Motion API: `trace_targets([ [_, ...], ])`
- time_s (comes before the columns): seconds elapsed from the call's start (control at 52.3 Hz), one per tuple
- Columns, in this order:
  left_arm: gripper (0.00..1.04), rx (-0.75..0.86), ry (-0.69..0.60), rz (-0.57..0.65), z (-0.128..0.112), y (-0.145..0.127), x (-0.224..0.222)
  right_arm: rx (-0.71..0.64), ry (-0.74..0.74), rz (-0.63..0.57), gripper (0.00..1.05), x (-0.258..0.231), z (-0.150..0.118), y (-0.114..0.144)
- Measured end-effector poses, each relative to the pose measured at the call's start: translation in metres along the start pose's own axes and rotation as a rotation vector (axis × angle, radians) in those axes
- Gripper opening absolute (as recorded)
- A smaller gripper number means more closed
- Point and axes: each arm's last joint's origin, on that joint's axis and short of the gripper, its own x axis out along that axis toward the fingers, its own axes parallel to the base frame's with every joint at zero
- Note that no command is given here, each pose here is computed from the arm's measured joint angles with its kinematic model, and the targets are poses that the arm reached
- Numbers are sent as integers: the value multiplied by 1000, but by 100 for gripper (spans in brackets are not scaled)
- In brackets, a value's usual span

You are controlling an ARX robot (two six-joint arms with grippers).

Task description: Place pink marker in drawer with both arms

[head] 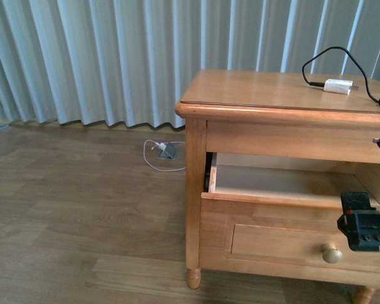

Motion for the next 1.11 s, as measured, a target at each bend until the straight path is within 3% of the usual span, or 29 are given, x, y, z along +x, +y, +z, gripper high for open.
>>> trace_targets([
  [0.516, 99, 0, 0, 0, 0, 0, 0, 88, -154, -78, 96, 64, 26, 4],
  [1.109, 99, 0, 0, 0, 0, 0, 0, 145, -299, -150, 96, 101, 46, -3],
])
